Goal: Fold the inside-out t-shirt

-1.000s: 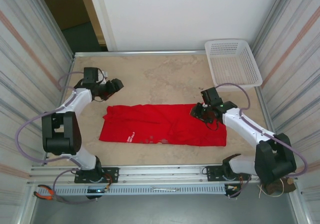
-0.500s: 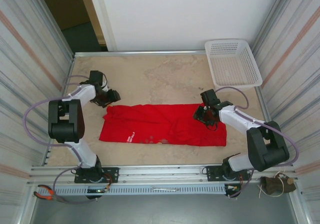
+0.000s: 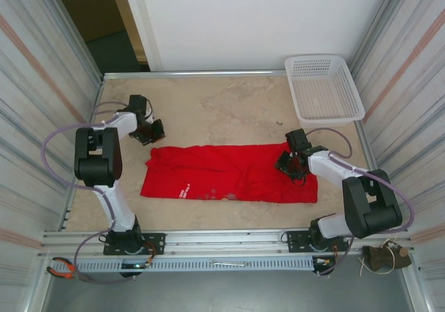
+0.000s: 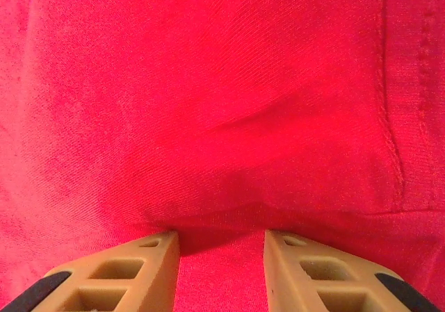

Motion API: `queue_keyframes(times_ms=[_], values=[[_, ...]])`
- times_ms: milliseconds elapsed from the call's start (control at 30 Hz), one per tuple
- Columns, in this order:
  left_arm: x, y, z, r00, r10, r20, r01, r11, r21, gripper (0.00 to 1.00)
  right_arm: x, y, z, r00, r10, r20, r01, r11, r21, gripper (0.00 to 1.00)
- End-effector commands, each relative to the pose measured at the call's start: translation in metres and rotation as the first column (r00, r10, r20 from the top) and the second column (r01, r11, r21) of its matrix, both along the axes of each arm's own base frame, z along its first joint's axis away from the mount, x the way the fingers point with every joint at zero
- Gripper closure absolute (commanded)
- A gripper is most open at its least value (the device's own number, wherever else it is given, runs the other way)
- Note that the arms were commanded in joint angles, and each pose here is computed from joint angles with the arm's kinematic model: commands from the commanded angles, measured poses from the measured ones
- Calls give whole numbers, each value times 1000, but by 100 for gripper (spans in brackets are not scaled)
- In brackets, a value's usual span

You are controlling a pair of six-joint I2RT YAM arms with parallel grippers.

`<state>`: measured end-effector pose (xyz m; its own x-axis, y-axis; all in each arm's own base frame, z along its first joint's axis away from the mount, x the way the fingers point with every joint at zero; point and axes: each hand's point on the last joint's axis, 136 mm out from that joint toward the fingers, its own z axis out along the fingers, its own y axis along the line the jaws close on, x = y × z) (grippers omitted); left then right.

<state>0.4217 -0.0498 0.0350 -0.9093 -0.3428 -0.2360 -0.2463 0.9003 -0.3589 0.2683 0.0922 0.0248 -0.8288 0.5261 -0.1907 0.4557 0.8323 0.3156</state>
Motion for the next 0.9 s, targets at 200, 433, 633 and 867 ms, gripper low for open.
queue_keyframes(times_ms=[200,433,633,867], values=[[14,-21,78,977,-7,212,22,997,-69,65,2,-49,62,989,-59,137,69,995,-72,44],[-29,-137,106,950,-146,276,208,954,-214,54,8,-100,43,981,-186,62,188,982,-21,20],[-76,-257,109,902,-313,298,406,851,-334,48,25,-111,24,975,-222,26,220,974,48,18],[-119,-342,86,859,-435,269,511,745,-429,47,21,-80,12,985,-173,12,169,973,156,19]])
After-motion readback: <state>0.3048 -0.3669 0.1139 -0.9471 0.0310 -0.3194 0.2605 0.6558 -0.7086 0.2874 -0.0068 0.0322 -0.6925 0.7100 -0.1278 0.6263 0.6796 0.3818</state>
